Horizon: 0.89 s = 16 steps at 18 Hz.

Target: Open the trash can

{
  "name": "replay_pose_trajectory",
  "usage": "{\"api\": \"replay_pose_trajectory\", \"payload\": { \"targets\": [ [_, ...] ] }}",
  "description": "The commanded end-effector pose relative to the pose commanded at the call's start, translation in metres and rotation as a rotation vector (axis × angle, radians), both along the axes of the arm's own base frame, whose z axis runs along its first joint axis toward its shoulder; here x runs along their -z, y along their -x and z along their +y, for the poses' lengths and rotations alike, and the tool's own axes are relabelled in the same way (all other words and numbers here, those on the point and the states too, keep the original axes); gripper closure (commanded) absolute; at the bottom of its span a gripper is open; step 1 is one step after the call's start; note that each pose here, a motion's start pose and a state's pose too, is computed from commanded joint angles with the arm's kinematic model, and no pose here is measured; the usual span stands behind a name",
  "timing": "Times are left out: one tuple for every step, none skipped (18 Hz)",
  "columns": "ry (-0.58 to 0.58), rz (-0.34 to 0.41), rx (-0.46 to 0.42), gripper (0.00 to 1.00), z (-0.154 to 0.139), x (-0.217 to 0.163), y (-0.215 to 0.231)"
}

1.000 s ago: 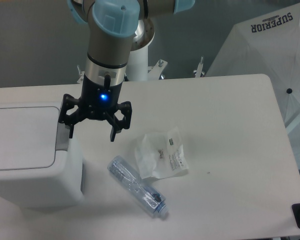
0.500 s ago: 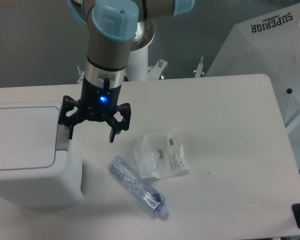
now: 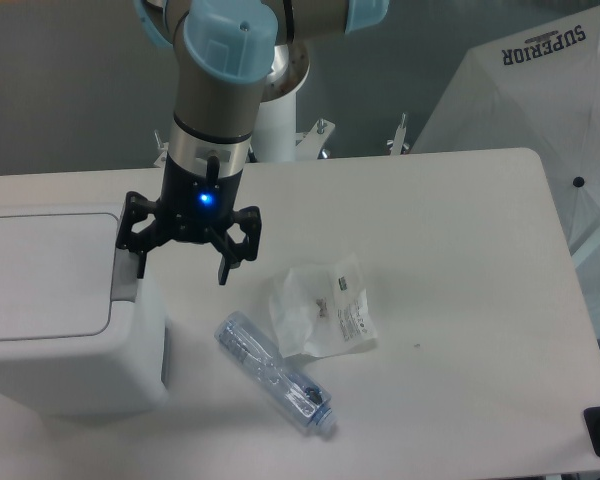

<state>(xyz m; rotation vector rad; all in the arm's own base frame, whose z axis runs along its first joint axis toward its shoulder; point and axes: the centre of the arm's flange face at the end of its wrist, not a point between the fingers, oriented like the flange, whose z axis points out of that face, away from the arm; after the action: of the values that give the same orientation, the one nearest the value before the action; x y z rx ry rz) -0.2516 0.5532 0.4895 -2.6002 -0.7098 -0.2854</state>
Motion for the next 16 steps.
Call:
{"api": "replay_pose_trajectory", "payload": {
  "targets": [
    [0.001,-0.002,-0.003,0.0,0.0004,0.0009,0.0003],
    [0.001,-0.002,-0.003,0.0,0.0008,0.0016,0.0007],
    [0.004,-0.003,-0.005,0.0,0.0006,0.0024,0.0007],
    [0.007,-0.006,-0.005,0.0,0.0003,0.0048,0.0004],
    [0.008,-0.007,-0.003,0.0,0.0006,0.0056,-0.0005],
    [0.009,-0.008,-0.003,0.0,0.0005,0.0064,-0.0006],
    [0.011,-0.009,-0.003,0.0,0.0004,0.0066,-0.0007],
    [0.011,-0.009,-0.003,0.0,0.0008,0.0073,-0.0003],
    [0.01,-0.008,-0.003,0.0,0.0005,0.0064,-0.0006],
    [0.009,-0.008,-0.003,0.0,0.0005,0.0064,-0.0006],
    [0.009,-0.008,-0.003,0.0,0.0005,0.0064,-0.0006],
    [0.011,-0.01,-0.003,0.0,0.0012,0.0073,-0.0011],
    [0.013,-0.01,0.0,0.0,0.0023,0.0082,-0.0024],
    [0.014,-0.01,0.001,0.0,0.003,0.0091,-0.0029],
    [0.014,-0.01,0.001,0.0,0.003,0.0091,-0.0029],
    [0.015,-0.011,0.001,0.0,0.0034,0.01,-0.0026]
  ]
}}
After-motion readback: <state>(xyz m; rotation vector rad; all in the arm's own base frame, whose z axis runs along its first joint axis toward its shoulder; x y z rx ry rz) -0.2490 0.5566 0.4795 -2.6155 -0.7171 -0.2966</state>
